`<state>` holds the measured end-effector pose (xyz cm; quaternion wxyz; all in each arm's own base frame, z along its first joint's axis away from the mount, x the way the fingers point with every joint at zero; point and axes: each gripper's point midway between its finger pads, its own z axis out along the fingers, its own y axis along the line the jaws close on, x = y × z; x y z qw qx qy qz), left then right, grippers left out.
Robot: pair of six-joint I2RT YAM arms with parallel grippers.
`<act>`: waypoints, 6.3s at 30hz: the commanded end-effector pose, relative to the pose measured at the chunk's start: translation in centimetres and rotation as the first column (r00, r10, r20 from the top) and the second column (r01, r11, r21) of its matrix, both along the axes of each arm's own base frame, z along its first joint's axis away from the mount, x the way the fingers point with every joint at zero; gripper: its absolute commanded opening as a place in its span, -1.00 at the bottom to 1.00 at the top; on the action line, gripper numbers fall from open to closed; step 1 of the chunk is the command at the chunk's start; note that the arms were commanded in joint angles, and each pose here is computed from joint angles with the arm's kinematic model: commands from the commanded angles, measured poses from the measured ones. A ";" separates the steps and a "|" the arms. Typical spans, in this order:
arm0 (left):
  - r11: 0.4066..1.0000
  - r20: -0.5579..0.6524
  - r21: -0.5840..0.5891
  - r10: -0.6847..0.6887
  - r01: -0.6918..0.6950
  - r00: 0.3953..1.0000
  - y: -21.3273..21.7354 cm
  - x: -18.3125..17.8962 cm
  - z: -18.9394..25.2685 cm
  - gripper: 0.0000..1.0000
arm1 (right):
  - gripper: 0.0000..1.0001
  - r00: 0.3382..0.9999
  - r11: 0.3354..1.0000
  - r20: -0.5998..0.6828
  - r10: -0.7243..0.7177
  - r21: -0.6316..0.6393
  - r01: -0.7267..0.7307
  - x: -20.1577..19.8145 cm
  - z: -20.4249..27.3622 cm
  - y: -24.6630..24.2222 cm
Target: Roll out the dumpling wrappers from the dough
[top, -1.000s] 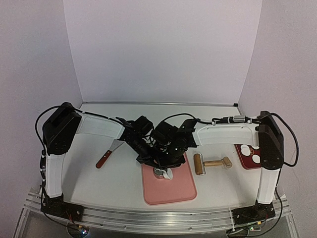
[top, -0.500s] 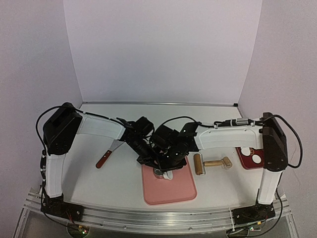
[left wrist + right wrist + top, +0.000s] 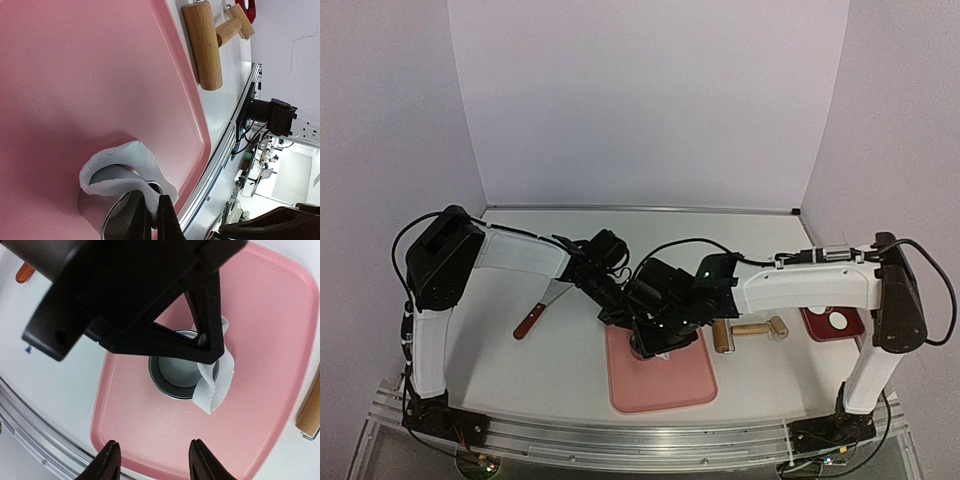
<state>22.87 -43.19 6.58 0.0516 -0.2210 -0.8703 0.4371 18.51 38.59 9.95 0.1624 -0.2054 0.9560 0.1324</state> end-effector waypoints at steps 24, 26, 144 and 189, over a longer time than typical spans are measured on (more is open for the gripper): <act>0.998 0.058 -0.065 -0.013 0.017 0.998 -0.8 0.9 2.9 -1.00 | -0.29 0.992 0.982 0.017 -0.128 -0.138 0.129 2.8 -5.4 -1.4; 0.998 0.060 -0.065 -0.013 0.017 0.998 -0.8 0.9 3.0 -1.00 | -0.29 0.989 0.979 0.023 -0.146 -0.139 0.147 3.0 -5.3 -1.8; 0.998 0.341 0.065 -0.003 -0.020 0.940 3.7 2.8 5.7 0.36 | -0.98 0.922 0.936 0.168 -0.349 0.018 0.351 9.5 2.8 -5.6; 0.812 0.299 0.268 0.441 -0.518 0.846 21.2 8.9 3.3 0.52 | -0.14 0.983 0.997 -0.168 -0.078 -0.042 0.072 4.9 -3.1 -1.7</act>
